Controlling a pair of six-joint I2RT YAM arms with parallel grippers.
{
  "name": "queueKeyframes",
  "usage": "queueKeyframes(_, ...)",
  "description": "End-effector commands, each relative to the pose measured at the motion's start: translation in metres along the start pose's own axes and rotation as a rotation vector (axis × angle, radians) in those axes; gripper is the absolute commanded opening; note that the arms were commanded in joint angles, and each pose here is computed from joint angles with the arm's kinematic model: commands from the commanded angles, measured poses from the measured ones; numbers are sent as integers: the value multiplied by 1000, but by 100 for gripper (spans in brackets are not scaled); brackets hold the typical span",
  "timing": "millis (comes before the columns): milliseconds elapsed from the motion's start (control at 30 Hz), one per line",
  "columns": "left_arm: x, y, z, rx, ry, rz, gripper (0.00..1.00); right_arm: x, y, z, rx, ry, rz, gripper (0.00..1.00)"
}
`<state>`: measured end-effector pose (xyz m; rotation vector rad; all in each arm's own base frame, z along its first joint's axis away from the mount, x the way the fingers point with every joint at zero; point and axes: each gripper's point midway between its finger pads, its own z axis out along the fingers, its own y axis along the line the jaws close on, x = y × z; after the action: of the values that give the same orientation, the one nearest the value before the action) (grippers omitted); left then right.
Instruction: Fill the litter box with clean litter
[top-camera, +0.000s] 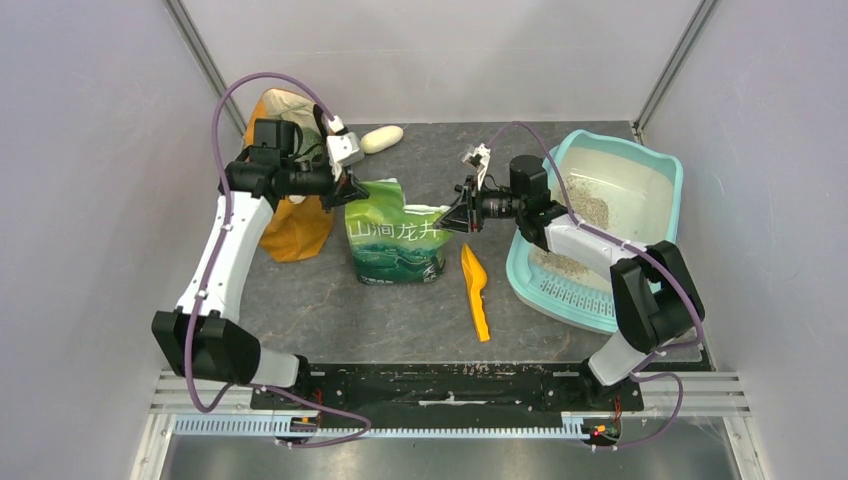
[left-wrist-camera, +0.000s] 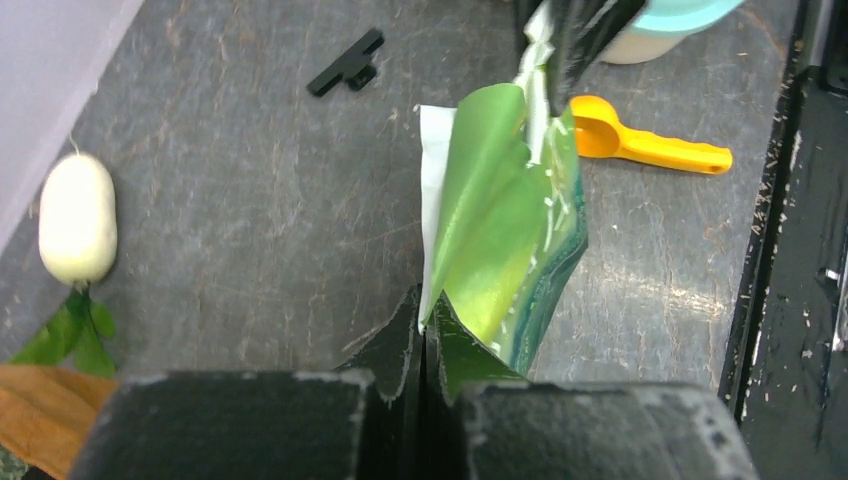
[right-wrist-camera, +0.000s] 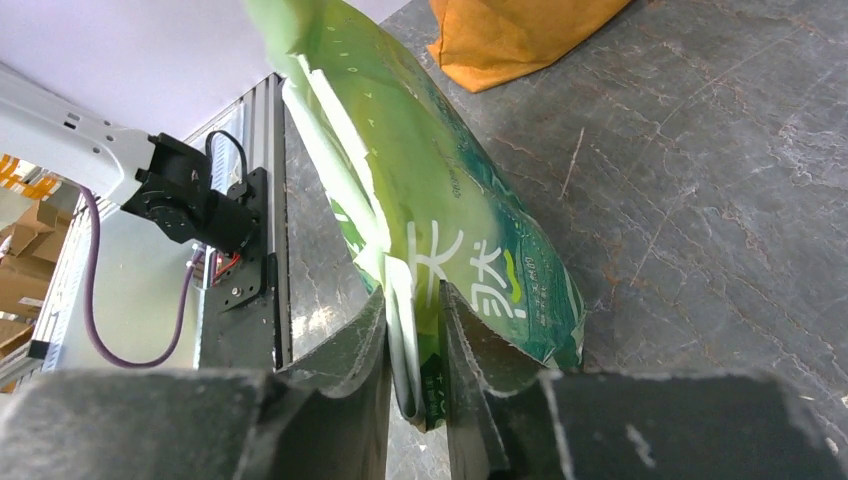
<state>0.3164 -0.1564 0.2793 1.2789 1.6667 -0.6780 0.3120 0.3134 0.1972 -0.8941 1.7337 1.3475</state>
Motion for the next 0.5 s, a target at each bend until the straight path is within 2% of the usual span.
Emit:
queueKeyframes(0,11,31,-3,-134,91,-184,2,-25,19,-2,-61,-27,-28,28)
queueKeyframes(67,18,34,1,-138,109,-253,2,-23,22,-3,-72,-11,-8,29)
queueKeyframes(100,21,33,4,-127,114,-295,2,-23,25,-3,-81,-3,-1,25)
queueKeyframes(167,24,28,10,-90,121,-383,2,-20,26,-4,-88,13,10,1)
queueKeyframes(267,30,19,17,-29,142,-512,6,-13,25,-7,-80,43,7,0)
queueKeyframes(367,42,23,21,-57,188,-623,21,-6,25,-7,-87,89,56,0)
queueKeyframes(467,33,25,10,-58,203,-557,40,-5,26,-7,-97,100,88,0)
